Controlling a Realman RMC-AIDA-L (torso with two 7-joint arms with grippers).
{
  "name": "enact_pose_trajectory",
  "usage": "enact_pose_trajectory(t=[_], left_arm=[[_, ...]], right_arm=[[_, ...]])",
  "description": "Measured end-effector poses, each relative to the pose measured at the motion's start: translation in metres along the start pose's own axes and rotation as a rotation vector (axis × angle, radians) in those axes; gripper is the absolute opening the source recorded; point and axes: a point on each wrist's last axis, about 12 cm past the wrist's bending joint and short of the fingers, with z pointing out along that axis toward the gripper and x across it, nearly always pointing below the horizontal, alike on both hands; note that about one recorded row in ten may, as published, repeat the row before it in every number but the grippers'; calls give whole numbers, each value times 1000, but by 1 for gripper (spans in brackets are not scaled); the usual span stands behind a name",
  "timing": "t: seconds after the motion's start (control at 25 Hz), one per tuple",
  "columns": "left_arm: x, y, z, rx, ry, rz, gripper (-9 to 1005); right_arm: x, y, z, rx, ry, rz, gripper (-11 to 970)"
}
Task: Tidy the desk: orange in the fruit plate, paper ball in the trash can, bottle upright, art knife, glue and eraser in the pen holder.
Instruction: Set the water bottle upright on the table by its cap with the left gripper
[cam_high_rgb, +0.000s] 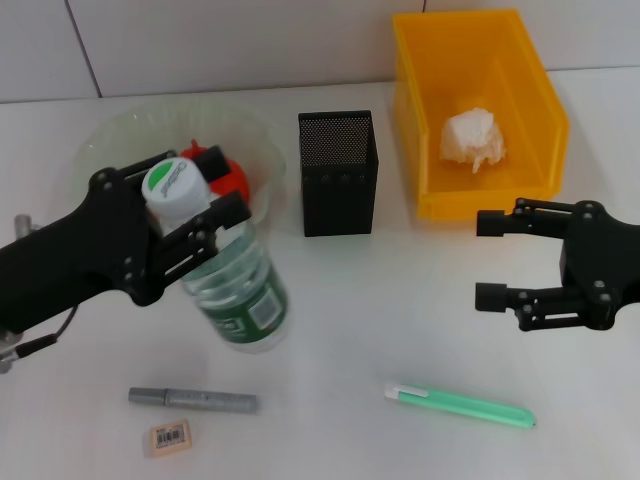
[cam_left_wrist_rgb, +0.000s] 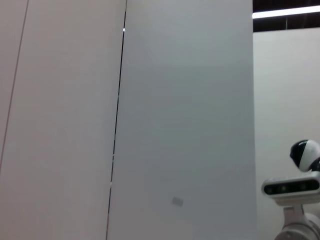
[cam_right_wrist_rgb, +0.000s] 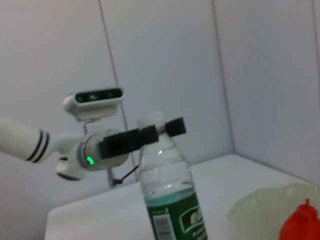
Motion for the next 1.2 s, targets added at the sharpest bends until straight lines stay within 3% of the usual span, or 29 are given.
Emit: enact_pose_trajectory(t=[0.2, 0.48, 0.64, 1.2], left_arm=[[4, 0, -13, -46, 82, 40, 430], [5, 13, -39, -238, 149, 80, 432], [5, 16, -47, -272, 170, 89, 433], [18, 25, -37, -335, 241, 115, 436]], right_arm=[[10, 0, -7, 35, -43, 27, 842], [10, -2, -8, 48, -41, 27, 842], [10, -4, -7, 55, -37, 26, 842], [8, -9, 4, 47, -20, 21, 842]])
